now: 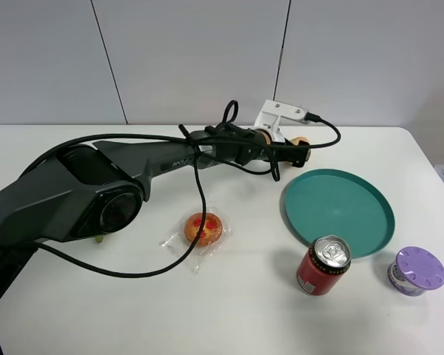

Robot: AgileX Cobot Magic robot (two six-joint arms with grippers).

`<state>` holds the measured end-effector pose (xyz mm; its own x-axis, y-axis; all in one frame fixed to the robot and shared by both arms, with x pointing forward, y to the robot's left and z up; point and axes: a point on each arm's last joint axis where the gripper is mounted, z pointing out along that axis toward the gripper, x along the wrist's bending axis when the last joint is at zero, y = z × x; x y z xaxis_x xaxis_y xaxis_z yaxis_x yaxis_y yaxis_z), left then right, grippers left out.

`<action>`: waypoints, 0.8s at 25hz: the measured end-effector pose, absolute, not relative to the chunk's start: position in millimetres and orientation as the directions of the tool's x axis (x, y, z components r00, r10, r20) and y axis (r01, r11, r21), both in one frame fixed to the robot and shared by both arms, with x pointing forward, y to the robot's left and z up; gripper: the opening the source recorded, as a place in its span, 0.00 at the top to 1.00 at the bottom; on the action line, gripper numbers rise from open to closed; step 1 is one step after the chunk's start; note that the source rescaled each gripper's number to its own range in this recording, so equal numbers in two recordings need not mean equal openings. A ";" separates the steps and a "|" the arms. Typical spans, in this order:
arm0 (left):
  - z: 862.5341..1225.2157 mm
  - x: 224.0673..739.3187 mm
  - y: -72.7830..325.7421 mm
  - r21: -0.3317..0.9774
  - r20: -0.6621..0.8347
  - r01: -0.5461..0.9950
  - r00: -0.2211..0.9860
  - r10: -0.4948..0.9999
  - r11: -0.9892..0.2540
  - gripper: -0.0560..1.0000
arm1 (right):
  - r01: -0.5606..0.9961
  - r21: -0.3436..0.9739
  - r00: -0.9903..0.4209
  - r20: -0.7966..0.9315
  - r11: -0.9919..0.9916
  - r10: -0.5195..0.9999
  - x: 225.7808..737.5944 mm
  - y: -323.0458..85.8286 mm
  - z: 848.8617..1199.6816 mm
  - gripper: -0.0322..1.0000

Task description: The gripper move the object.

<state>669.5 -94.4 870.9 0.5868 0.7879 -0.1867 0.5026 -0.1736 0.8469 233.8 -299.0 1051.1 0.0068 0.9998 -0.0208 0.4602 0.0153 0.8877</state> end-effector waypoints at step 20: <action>1132.7 610.3 10.6 0.703 0.031 0.576 0.561 0.827 -0.417 0.01 | 0.460 0.888 0.007 -0.021 0.015 1.000 233.8 -299.0 1051.1 0.00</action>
